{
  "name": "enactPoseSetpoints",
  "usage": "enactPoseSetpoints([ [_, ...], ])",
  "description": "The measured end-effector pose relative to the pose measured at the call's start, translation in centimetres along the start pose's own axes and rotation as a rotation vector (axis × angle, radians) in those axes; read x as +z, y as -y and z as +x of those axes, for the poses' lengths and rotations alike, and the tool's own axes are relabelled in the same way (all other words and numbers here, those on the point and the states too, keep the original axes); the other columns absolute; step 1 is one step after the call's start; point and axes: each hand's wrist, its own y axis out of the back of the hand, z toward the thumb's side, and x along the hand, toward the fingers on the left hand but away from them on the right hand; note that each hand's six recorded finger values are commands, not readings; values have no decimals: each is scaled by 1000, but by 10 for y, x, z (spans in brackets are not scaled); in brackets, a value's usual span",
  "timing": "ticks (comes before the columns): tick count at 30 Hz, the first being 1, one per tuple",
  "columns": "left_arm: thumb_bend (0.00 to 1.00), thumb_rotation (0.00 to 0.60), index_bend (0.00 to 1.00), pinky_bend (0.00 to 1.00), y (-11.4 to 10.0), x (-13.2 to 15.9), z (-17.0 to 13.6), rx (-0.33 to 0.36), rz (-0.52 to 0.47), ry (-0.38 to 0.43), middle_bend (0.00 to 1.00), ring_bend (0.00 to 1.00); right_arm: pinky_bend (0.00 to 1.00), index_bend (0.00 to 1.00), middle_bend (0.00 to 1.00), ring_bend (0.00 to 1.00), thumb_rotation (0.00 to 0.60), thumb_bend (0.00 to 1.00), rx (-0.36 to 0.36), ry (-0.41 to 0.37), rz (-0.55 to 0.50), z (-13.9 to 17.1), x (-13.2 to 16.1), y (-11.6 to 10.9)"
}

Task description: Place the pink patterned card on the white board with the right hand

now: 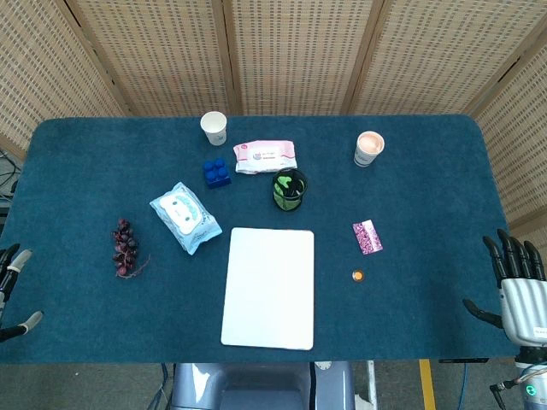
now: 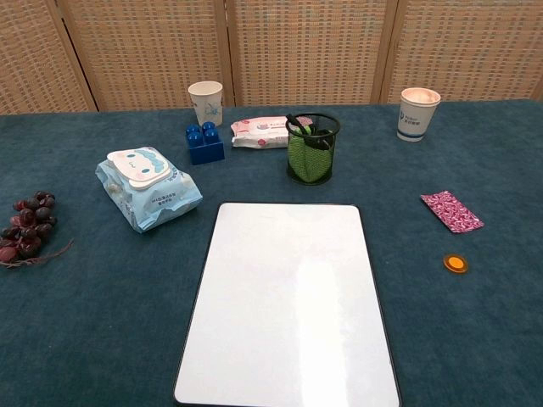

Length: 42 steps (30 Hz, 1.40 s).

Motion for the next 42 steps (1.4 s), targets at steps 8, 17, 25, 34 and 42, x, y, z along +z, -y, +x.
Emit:
enactPoseSetpoints([
  [8, 0, 600, 0, 0, 0, -3, 1, -2, -4, -7, 0, 0, 0, 0, 0, 0, 600, 0, 16, -5, 11, 1, 1, 4],
  [17, 0, 600, 0, 0, -8, -4, 3, 21, -36, -10, 0, 0, 0, 4, 0, 0, 600, 0, 80, -52, 16, -15, 14, 20],
  [25, 0, 600, 0, 0, 0, -7, 14, -5, -14, -33, 0, 0, 0, 42, 0, 0, 600, 0, 176, -245, 88, -68, 62, 43],
  [34, 0, 600, 0, 0, 11, -9, 26, -34, 11, -73, 0, 0, 0, 66, 0, 0, 600, 0, 385, -368, 163, -130, 107, 89],
  [42, 0, 600, 0, 0, 12, -11, 31, -35, 14, -92, 0, 0, 0, 113, 0, 0, 600, 0, 446, -341, 262, -177, 120, 127],
])
